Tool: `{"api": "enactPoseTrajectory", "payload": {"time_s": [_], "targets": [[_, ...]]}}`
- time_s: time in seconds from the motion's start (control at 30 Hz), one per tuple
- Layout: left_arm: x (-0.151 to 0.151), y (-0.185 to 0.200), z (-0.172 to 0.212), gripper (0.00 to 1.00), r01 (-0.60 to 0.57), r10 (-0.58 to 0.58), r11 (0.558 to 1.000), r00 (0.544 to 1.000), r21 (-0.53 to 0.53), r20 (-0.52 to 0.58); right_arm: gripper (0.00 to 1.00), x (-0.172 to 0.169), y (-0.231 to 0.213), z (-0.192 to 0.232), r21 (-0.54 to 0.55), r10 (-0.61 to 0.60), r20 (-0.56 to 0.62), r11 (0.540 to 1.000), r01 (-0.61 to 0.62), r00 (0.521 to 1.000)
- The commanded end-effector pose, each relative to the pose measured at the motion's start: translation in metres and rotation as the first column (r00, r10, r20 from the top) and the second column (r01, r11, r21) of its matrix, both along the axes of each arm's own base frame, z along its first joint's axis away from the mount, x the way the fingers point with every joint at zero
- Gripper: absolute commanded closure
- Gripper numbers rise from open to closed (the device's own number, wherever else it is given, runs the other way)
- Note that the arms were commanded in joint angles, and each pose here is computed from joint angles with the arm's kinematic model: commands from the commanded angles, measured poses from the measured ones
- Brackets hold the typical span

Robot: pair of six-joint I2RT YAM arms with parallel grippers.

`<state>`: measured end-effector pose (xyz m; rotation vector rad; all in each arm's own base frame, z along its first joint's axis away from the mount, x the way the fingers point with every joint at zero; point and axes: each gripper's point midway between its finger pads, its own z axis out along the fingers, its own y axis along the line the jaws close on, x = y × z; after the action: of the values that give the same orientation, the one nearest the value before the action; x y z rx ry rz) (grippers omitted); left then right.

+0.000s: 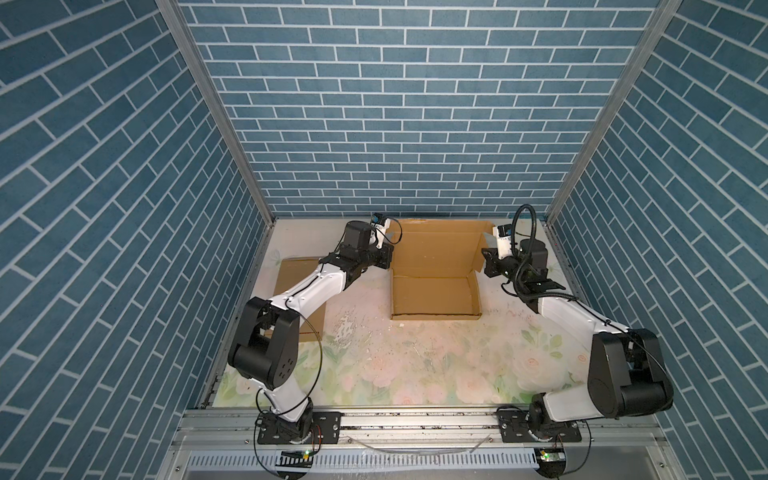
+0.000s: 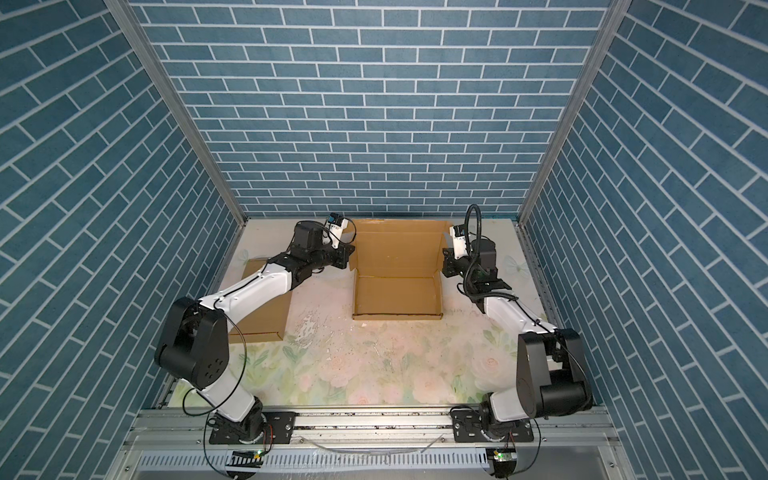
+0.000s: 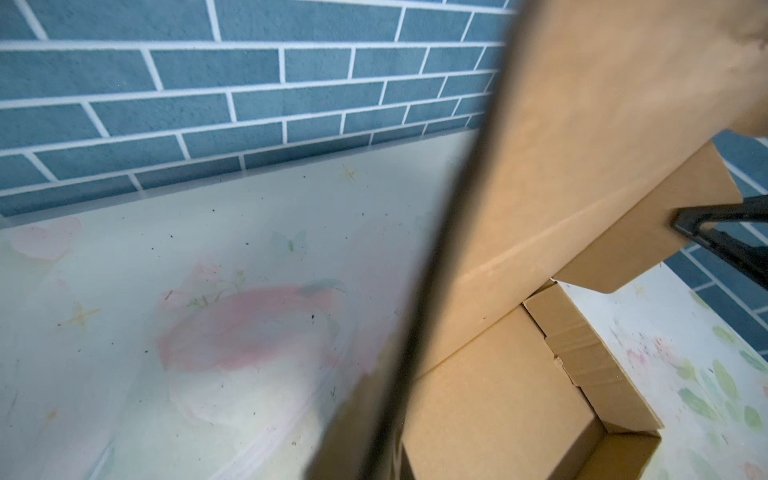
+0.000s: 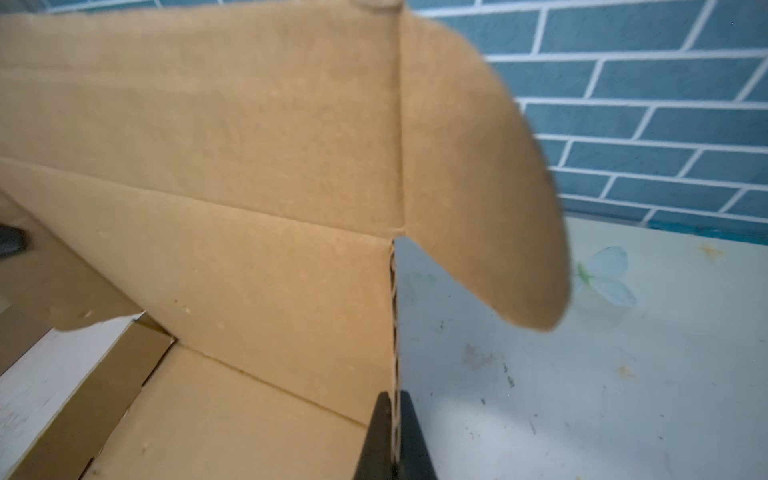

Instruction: Fold the paper box

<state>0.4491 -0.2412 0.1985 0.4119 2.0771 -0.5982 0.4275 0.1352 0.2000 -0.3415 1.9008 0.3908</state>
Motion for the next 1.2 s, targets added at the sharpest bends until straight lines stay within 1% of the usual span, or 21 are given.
{"api": "enactPoseTrajectory", "payload": {"time_s": [0.0, 0.07, 0.13, 0.3, 0.43, 0.57, 0.8, 0.87, 1.17], "targets": [[0.023, -0.012, 0.035, 0.97, -0.043, 0.056, 0.993, 0.991, -0.108, 0.12, 1.0, 0.011, -0.019, 0.025, 0.068, -0.206, 0.113, 0.978, 0.199, 0.972], [0.028, -0.016, 0.034, 0.97, -0.051, 0.068, 0.99, 0.989, -0.128, 0.128, 1.0, 0.011, -0.019, 0.024, 0.1, -0.238, 0.124, 0.969, 0.226, 0.963], [0.031, -0.02, 0.028, 0.97, -0.058, 0.077, 0.987, 0.989, -0.147, 0.128, 1.0, 0.009, -0.015, 0.019, 0.119, -0.237, 0.125, 0.968, 0.223, 0.963], [0.032, -0.029, 0.015, 0.97, -0.077, 0.099, 0.983, 0.987, -0.169, 0.13, 1.0, -0.003, -0.011, -0.006, 0.097, -0.216, 0.093, 0.973, 0.207, 0.972], [0.023, -0.038, 0.007, 0.96, -0.058, 0.082, 0.984, 0.986, -0.166, 0.144, 1.0, -0.014, -0.01, -0.024, 0.096, -0.192, 0.053, 0.978, 0.186, 0.98], [0.012, -0.037, -0.008, 0.96, -0.051, 0.076, 0.984, 0.987, -0.171, 0.142, 1.0, -0.025, -0.016, -0.038, 0.122, -0.222, 0.031, 0.969, 0.216, 0.975], [-0.004, -0.036, -0.029, 0.96, -0.045, 0.07, 0.981, 0.989, -0.191, 0.129, 1.0, -0.04, -0.016, -0.046, 0.138, -0.285, 0.05, 0.951, 0.276, 0.957], [-0.009, -0.036, -0.036, 0.96, -0.038, 0.064, 0.981, 0.99, -0.193, 0.128, 1.0, -0.043, -0.018, -0.048, 0.157, -0.304, 0.056, 0.943, 0.292, 0.951], [-0.02, -0.037, -0.058, 0.96, -0.034, 0.059, 0.977, 0.992, -0.211, 0.112, 1.0, -0.05, -0.005, -0.058, 0.178, -0.282, 0.027, 0.945, 0.273, 0.959]]}}
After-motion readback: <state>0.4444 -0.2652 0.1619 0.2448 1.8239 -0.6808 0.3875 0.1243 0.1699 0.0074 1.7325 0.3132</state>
